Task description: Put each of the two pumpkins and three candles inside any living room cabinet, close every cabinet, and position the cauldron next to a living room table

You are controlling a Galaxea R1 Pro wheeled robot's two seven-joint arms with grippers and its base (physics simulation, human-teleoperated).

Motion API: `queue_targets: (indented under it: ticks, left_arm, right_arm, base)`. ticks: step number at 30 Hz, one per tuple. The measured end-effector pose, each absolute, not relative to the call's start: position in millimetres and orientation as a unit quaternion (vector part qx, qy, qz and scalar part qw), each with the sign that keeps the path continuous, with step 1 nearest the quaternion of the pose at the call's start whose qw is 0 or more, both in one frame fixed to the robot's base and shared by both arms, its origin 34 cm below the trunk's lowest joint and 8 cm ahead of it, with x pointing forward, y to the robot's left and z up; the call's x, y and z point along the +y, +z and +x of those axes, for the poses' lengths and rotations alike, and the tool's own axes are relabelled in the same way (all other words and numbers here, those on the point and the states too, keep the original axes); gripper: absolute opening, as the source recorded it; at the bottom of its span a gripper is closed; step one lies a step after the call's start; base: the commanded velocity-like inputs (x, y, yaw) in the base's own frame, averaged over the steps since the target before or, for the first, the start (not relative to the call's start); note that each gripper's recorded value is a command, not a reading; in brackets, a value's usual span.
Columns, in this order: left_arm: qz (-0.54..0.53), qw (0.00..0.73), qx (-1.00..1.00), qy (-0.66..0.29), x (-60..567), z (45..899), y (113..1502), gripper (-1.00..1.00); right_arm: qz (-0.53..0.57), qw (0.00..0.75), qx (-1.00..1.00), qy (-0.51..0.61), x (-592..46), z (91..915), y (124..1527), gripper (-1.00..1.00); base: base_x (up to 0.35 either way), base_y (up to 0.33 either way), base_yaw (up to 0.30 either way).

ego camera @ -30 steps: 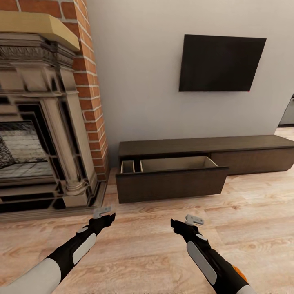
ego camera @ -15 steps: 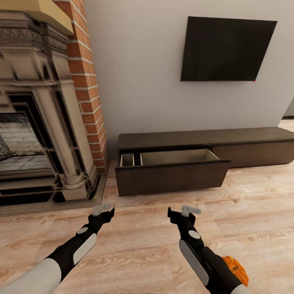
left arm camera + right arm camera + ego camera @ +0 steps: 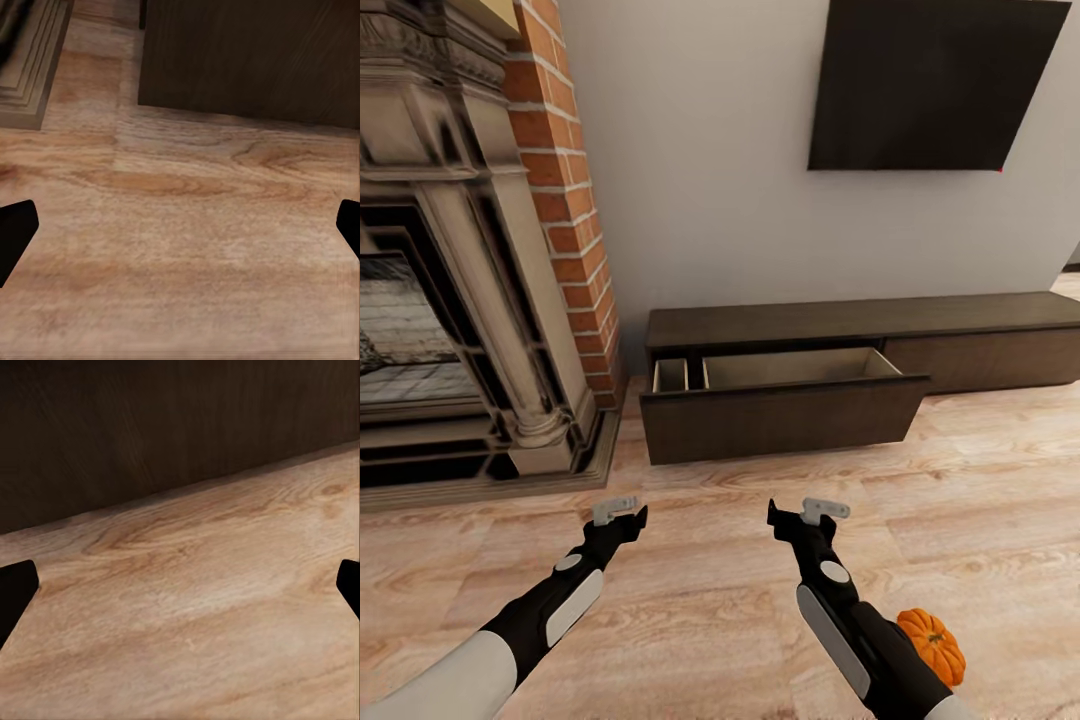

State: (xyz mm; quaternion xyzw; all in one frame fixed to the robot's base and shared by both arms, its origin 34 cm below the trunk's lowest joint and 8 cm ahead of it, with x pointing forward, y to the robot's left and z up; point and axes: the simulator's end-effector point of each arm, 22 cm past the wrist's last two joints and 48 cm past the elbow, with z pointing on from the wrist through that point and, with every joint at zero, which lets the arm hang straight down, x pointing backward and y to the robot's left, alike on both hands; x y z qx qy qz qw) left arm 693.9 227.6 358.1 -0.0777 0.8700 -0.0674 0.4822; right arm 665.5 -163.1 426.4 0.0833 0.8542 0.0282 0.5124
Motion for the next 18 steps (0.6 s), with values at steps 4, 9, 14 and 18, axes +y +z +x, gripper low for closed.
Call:
queue_targets:
  ticks: [4, 9, 14, 18]
  left_arm:
    - [-0.077, 0.482, 0.869, -0.076, 221, 696, 356, 1.00]
    - [-0.076, 0.488, 0.865, -0.089, 209, 702, 360, 1.00]
    - [-0.075, 0.494, 0.860, -0.103, 200, 707, 364, 1.00]
    - [-0.073, 0.502, 0.854, -0.118, 188, 713, 371, 1.00]
  right_arm:
    - [0.069, 0.525, 0.846, 0.062, -146, 672, 438, 1.00]
    - [0.058, 0.519, 0.849, 0.077, -138, 671, 428, 1.00]
    - [0.056, 0.510, 0.855, 0.079, -137, 669, 415, 1.00]
    - [0.057, 0.501, 0.860, 0.080, -135, 667, 404, 1.00]
  base:
    - [0.000, 0.000, 0.000]
    - [0.000, 0.000, 0.000]
    - [0.000, 0.000, 0.000]
    - [0.000, 0.000, 0.000]
